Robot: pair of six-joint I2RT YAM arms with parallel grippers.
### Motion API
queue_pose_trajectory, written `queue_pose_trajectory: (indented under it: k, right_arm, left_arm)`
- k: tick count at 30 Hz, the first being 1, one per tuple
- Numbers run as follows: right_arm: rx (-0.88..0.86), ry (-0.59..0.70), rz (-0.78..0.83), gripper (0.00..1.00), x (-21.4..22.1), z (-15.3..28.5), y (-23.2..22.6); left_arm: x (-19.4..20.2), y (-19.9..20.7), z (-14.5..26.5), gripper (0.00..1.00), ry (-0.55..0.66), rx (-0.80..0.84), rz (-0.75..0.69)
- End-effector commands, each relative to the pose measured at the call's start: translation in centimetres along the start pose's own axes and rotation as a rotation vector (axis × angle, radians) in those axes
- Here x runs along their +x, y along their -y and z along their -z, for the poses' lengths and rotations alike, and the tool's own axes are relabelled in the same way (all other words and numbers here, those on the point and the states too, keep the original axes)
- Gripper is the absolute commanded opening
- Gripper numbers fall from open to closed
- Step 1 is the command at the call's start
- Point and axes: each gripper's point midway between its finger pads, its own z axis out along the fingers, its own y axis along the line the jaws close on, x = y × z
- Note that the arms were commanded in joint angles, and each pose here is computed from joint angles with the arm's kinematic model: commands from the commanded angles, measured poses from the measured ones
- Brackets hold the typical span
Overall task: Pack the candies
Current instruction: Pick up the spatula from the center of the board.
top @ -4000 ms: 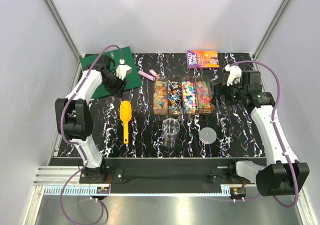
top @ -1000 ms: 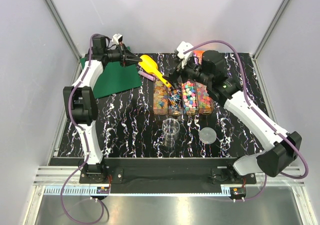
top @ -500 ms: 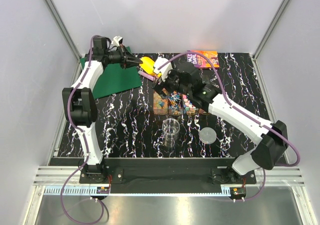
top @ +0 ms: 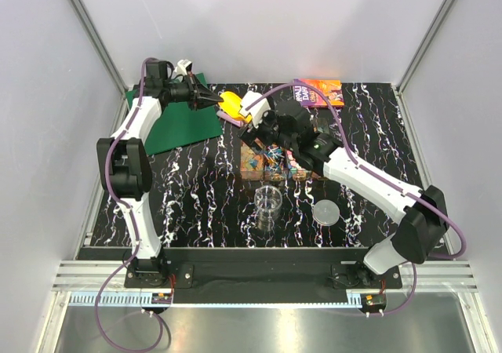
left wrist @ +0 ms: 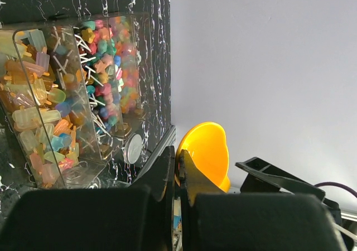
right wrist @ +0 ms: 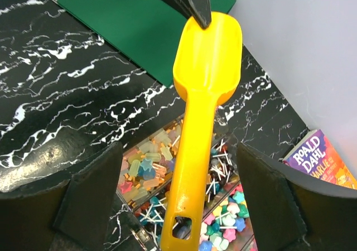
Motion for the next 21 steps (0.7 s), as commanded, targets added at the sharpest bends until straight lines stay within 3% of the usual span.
queue_pose_trajectory:
  k: [1, 5, 21]
  right_arm:
    - [0.043, 0.001, -0.021, 0.85, 0.4, -0.5, 0.5]
    - [0.047, -0.003, -0.036, 0.78, 0.7, -0.5, 0.6]
    - [0.054, 0.032, -0.042, 0.7, -0.1, -1.0, 0.9]
  left_arm:
    - [1.2, 3.6, 1.6, 0.0, -0.001, 0.034, 0.018]
    - [1.4, 3.5, 1.6, 0.0, -0.001, 0.031, 0.018]
    - [1.8, 3.5, 1.8, 0.0, -0.009, 0.035, 0.005]
